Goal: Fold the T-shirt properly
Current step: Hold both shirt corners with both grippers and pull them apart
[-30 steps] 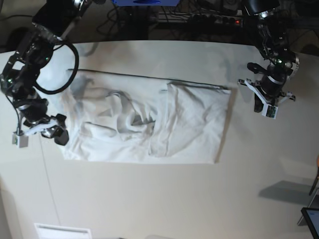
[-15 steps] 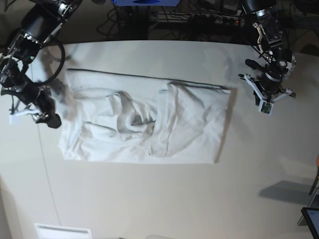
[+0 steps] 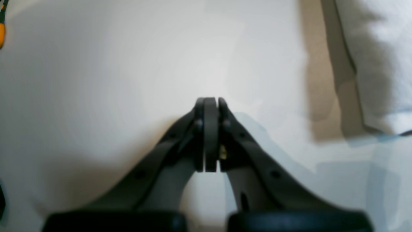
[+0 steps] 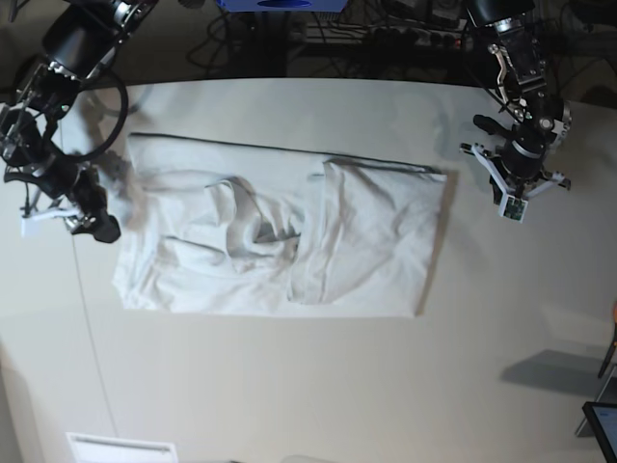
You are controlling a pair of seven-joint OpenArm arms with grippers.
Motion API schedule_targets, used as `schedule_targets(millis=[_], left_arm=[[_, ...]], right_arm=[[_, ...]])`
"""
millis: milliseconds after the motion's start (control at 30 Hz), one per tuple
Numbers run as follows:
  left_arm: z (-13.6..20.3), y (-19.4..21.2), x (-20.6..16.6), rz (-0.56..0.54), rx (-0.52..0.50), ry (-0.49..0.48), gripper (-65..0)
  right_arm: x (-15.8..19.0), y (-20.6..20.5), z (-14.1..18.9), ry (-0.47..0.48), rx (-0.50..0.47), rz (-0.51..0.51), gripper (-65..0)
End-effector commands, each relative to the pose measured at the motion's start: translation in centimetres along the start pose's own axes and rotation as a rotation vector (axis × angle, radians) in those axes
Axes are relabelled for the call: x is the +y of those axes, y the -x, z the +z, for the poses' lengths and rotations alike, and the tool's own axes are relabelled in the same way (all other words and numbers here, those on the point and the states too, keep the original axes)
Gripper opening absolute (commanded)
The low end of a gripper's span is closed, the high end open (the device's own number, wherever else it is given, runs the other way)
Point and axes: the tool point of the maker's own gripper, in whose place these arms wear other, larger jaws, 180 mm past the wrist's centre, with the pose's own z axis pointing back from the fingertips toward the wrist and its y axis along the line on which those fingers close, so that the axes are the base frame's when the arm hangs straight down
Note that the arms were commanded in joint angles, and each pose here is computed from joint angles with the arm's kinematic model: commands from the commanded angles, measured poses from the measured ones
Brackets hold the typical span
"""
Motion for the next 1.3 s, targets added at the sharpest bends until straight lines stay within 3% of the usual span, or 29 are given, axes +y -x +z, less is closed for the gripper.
schedule_targets(millis=[0,167,333,900,1033,1267], left_arm=[[0.3,-1.3,0.9,-0.005,-0.044,-0.023,-65.0],[0.3,-2.0,0.4,0.067,-0.091,0.018,-65.0],[0.3,-2.6,0.0,0.148,-0.141,0.073,-65.0],[-0.9,-0.3,-1.3,0.189,-0.078,0.116,-65.0],[-0.7,-0.3,-2.8,0.142,-0.083,0.195,-65.0],[-1.7,1.4,-2.6,0.159,0.040,0.209,-65.0]], right_arm=[[0.0,-0.7,0.2,0.030,-0.007,0.044,-22.5],[0.1,-1.4,0.5,0.101,-0.039,0.159,-22.5],[0.1,-1.4,0.6,0.103,-0.042,0.163,-22.5],[-0.5,-1.1,0.8,0.115,-0.038,0.158,-22.3],[-0.5,-1.1,0.8,0.114,-0.037,0.159,-22.3],[-0.5,-1.1,0.8,0.115,-0.038,0.158,-22.3]])
